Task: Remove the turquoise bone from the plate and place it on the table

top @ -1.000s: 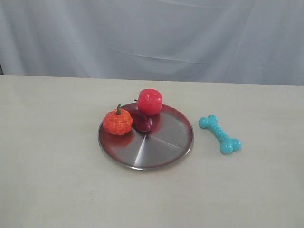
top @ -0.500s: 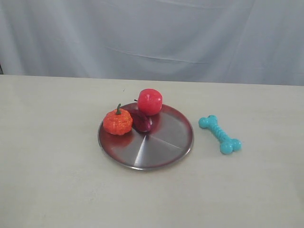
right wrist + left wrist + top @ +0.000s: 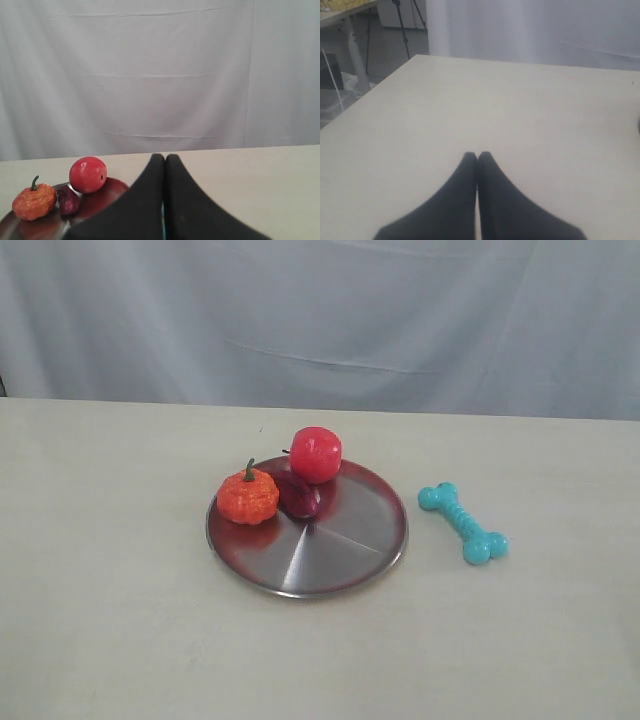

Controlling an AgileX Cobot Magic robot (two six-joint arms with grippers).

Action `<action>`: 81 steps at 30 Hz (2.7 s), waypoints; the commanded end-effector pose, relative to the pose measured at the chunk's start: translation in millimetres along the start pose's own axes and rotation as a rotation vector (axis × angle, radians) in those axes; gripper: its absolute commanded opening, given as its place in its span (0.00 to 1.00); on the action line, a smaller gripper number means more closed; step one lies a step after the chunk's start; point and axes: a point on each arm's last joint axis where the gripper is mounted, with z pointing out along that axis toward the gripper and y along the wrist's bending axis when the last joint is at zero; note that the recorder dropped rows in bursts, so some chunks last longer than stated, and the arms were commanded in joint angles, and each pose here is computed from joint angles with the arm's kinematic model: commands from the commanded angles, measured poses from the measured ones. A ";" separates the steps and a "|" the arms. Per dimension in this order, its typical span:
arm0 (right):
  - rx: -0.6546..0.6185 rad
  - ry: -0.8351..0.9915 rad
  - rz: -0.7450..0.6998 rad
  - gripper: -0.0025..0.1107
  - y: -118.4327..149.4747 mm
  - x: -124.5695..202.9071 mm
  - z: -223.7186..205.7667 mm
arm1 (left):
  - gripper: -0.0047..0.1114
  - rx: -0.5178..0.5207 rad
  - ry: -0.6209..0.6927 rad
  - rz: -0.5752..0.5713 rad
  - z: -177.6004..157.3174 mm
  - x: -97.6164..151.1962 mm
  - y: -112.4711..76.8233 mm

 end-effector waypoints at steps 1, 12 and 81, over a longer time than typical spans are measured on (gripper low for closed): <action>0.000 0.056 -0.052 0.02 -0.5 6.1 -0.5 | 0.04 -0.002 -0.004 -0.006 0.2 0.3 0.1; 0.084 0.240 -0.121 0.02 -9.3 22.0 -3.3 | 0.04 -0.002 -0.004 -0.006 0.2 0.3 0.1; 0.102 0.307 -0.202 0.02 -12.3 27.3 -5.1 | 0.04 -0.002 -0.004 -0.006 0.2 0.3 0.1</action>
